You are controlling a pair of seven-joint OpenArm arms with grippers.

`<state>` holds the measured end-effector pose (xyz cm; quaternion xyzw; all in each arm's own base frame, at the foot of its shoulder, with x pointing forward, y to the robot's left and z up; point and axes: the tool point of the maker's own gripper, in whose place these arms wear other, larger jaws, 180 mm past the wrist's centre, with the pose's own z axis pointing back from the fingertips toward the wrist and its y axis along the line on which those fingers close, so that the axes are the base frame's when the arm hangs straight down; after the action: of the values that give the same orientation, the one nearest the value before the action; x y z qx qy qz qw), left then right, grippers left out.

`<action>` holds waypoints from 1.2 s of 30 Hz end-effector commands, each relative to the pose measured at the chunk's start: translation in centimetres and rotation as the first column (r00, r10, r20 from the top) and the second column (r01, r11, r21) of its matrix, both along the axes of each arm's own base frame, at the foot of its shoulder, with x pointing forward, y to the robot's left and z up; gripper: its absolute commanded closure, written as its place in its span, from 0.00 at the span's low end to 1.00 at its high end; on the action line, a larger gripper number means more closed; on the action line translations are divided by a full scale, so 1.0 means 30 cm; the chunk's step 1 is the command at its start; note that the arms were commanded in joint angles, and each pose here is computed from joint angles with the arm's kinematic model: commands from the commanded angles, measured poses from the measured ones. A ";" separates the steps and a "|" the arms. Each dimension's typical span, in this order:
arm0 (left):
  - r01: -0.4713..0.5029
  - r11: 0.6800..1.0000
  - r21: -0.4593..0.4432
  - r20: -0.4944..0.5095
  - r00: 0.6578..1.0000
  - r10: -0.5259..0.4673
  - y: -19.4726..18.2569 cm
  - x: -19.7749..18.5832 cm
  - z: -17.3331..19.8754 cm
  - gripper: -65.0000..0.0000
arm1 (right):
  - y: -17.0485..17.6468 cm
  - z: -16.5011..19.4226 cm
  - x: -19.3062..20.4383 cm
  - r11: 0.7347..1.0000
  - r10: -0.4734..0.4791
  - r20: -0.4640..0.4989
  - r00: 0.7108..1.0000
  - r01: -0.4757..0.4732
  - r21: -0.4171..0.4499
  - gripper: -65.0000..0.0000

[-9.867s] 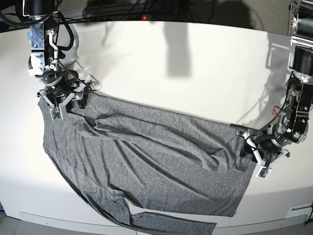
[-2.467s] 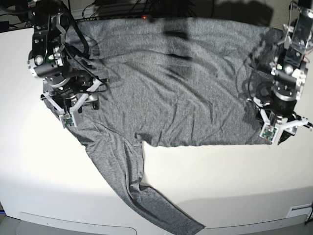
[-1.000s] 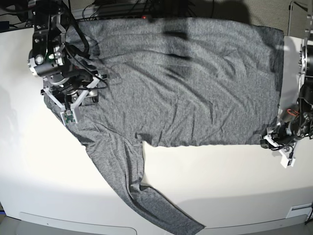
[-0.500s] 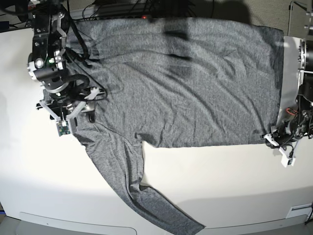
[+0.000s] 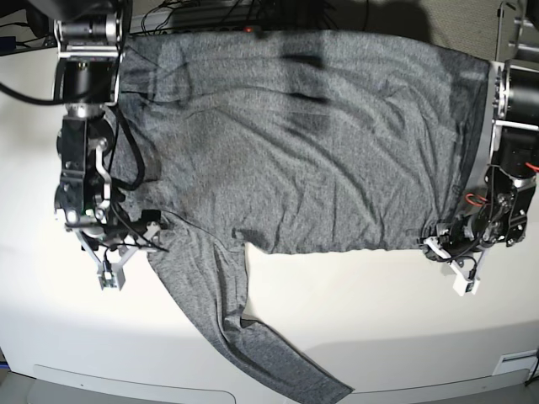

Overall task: Fold the T-shirt properly
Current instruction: 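Grasp the shirt's side edges near the hem with both grippers, then lift the hem with both grippers and fold it toward the collar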

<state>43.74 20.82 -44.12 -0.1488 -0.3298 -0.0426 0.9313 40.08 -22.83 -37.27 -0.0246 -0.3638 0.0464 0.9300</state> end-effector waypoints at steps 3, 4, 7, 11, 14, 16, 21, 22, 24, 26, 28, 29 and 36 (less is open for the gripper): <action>0.012 1.000 0.008 0.010 1.000 -0.012 -0.005 0.025 0.027 1.00 | -0.035 0.049 0.088 1.000 -0.022 0.033 0.999 0.022 0.005 0.36; 0.012 1.000 0.008 0.010 1.000 -0.012 -0.004 0.025 0.027 1.00 | -0.039 0.045 0.099 1.000 -0.028 0.027 0.999 0.027 0.010 0.36; 0.012 1.000 0.008 0.010 1.000 -0.012 -0.003 0.025 0.028 1.00 | -0.065 0.028 0.131 0.999 -0.042 0.031 0.999 0.042 -0.005 0.36; 0.012 1.000 0.008 0.010 1.000 -0.012 -0.003 0.025 0.027 1.00 | -0.081 -0.034 0.137 0.999 -0.051 -0.019 0.998 0.051 0.003 0.36; 0.012 1.000 0.009 0.006 1.000 -0.013 -0.003 0.023 0.026 1.00 | -0.075 -0.083 0.123 0.999 -0.036 -0.056 0.998 0.037 0.019 0.36; 0.013 1.000 0.009 0.006 1.000 -0.013 -0.003 0.023 0.026 1.00 | -0.072 -0.106 0.109 0.999 -0.034 -0.078 0.996 0.036 0.027 0.36; 0.012 1.000 0.009 0.007 1.000 -0.012 -0.003 0.024 0.027 1.00 | -0.080 -0.090 0.125 0.999 -0.035 -0.041 0.999 0.036 0.028 0.62; 0.012 1.000 0.009 0.007 1.000 -0.012 -0.004 0.024 0.027 1.00 | -0.080 -0.080 0.137 0.999 -0.035 -0.015 0.999 0.035 0.029 0.69; 0.013 1.000 0.009 0.008 1.000 -0.013 -0.004 0.024 0.028 1.00 | -0.077 -0.068 0.150 0.999 -0.035 0.015 0.999 0.034 0.034 0.82; 0.013 1.000 0.009 0.008 1.000 -0.013 -0.004 0.025 0.028 1.00 | -0.075 -0.066 0.152 0.999 -0.035 0.020 0.999 0.034 0.035 0.97; 0.013 1.000 0.009 0.008 1.000 -0.013 -0.004 0.025 0.028 1.00 | -0.077 -0.066 0.152 0.999 -0.036 0.021 0.999 0.035 0.034 1.00; 0.013 1.000 0.010 0.009 1.000 -0.013 -0.003 0.025 0.028 1.00 | -0.080 -0.064 0.154 0.999 -0.041 0.024 0.999 0.040 0.032 1.00; 0.012 1.000 0.009 0.016 1.000 -0.012 -0.004 0.028 0.031 1.00 | -0.103 -0.054 0.163 0.999 -0.052 0.048 0.997 0.052 -0.008 1.00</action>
<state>43.71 20.38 -44.23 -0.1520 -0.3299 -0.0436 0.9307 43.11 -25.19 -41.34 -0.0337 -0.3499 0.0295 0.9357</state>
